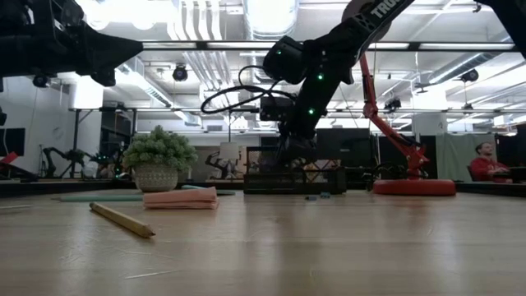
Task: Pick and place office supplies into organizer
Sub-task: Put the dark blue eraser into the desk organizer
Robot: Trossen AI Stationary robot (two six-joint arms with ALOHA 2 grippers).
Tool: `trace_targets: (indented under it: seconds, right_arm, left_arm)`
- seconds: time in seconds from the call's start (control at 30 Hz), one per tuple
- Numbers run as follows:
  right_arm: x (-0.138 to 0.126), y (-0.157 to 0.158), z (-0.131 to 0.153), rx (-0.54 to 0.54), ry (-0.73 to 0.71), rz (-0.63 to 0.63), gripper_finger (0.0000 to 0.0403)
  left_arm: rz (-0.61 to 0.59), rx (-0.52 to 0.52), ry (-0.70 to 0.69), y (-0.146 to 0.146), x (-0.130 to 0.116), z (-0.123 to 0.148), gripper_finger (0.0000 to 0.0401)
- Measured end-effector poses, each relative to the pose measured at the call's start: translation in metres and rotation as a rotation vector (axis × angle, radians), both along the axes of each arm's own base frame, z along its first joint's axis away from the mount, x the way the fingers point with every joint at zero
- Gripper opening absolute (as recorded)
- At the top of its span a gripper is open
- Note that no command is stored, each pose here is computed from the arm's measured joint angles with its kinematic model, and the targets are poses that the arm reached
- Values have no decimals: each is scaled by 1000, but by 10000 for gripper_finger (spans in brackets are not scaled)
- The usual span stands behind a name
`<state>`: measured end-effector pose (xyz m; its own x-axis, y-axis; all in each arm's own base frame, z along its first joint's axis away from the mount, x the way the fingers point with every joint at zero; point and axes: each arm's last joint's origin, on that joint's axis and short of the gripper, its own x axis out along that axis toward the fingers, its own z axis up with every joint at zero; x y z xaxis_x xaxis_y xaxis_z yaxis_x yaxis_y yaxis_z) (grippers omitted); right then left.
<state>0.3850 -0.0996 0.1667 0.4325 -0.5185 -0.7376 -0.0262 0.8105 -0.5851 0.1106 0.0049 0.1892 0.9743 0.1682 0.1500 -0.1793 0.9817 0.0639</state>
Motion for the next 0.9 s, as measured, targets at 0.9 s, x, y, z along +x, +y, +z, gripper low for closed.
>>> trace_targets:
  seconds: [0.9]
  right_arm:
    - [-3,-7,-1,-9,15,1,70]
  left_arm:
    - [0,0,0,0,0,0,0]
